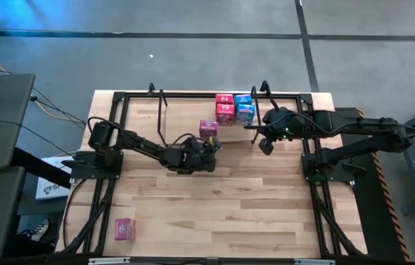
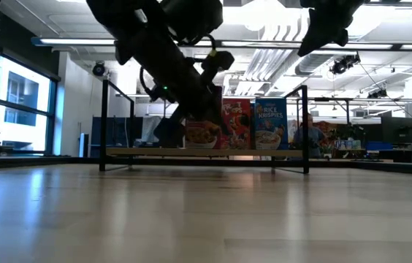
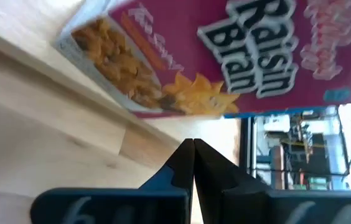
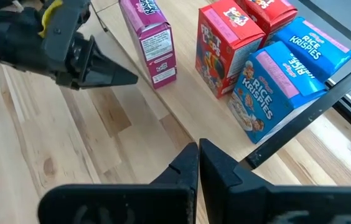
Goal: Stack cereal on shelf
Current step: Put the top violet cereal box on the shelf
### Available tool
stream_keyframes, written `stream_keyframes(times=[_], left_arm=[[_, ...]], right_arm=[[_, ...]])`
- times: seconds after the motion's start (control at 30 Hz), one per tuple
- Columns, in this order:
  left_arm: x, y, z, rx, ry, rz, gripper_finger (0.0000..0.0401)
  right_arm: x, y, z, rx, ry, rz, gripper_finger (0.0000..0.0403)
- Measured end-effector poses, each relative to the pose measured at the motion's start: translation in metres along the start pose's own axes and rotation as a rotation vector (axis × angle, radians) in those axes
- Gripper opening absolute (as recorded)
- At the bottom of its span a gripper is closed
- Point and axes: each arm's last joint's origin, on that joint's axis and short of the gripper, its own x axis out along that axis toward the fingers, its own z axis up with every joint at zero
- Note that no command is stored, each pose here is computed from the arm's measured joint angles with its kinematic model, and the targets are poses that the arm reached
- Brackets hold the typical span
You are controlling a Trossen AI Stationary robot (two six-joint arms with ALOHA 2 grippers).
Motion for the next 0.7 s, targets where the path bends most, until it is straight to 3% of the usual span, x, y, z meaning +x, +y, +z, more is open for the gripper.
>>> stream_keyframes(times=[0.7], left_arm=[[0.033, -0.007, 0.029, 0.138, -0.029, 0.049, 0.0000]], right_arm=[[0.000, 0.000, 0.000, 0.016, -0.004, -0.007, 0.0000]])
